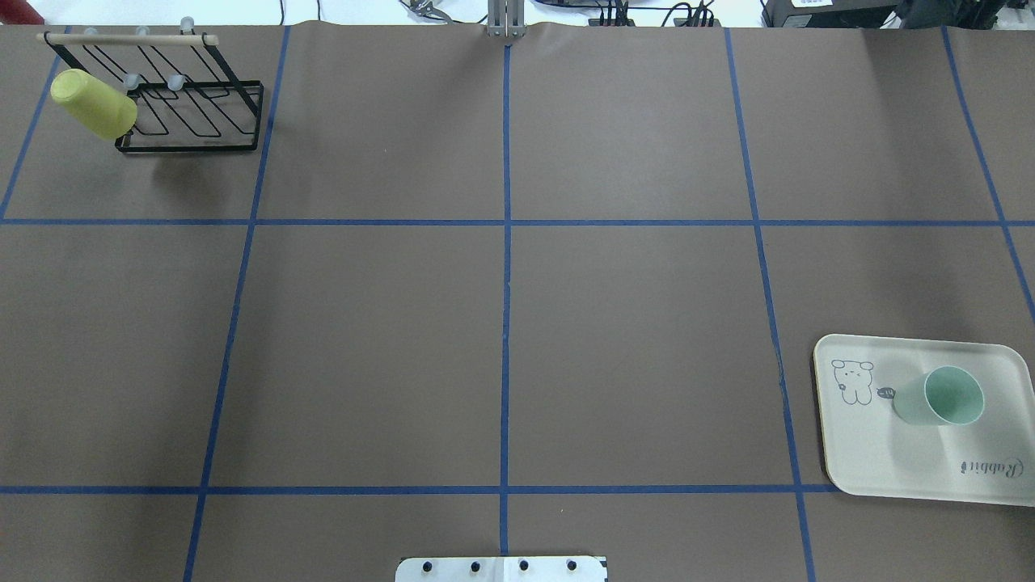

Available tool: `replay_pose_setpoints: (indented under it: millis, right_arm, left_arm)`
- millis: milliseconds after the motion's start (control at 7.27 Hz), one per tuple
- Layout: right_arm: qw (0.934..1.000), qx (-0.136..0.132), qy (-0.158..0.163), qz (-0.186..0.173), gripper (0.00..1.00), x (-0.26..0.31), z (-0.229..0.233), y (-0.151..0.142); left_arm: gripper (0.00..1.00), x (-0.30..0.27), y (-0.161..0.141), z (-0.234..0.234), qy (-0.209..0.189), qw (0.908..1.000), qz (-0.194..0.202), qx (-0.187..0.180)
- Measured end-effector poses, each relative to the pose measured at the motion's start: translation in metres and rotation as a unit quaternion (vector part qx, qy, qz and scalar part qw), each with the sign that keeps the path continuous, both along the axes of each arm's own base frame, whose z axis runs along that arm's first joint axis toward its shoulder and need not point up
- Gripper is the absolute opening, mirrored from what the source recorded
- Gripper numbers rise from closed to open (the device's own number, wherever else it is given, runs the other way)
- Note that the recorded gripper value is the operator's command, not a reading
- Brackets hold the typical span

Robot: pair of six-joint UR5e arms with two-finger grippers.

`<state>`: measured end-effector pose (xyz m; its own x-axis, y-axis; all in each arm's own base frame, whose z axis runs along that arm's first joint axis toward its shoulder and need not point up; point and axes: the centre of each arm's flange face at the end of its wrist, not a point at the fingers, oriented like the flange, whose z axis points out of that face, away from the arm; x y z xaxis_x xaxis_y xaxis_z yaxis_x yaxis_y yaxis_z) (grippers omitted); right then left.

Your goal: Left arm grabs green cup and hands to right arm on tray

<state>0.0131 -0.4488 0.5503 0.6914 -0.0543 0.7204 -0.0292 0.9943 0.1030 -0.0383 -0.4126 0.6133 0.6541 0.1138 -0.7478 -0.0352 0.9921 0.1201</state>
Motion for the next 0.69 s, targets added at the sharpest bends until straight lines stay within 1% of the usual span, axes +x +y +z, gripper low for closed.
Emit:
replay_pose_setpoints:
  millis: [412,688]
  right_arm:
    - [1.0000,0.003,-0.004,-0.002,1.00,-0.0004,0.0004,0.0016]
    - [0.9999,0.011,0.008,-0.005,1.00,0.0016,0.0014,0.0012]
  left_arm:
    - [1.00,0.0004,-0.0022,0.0000,-0.001,1.0000,0.001,0.001]
    - [1.00,0.0005,-0.0026,-0.0003,-0.001,1.0000,0.001,0.003]
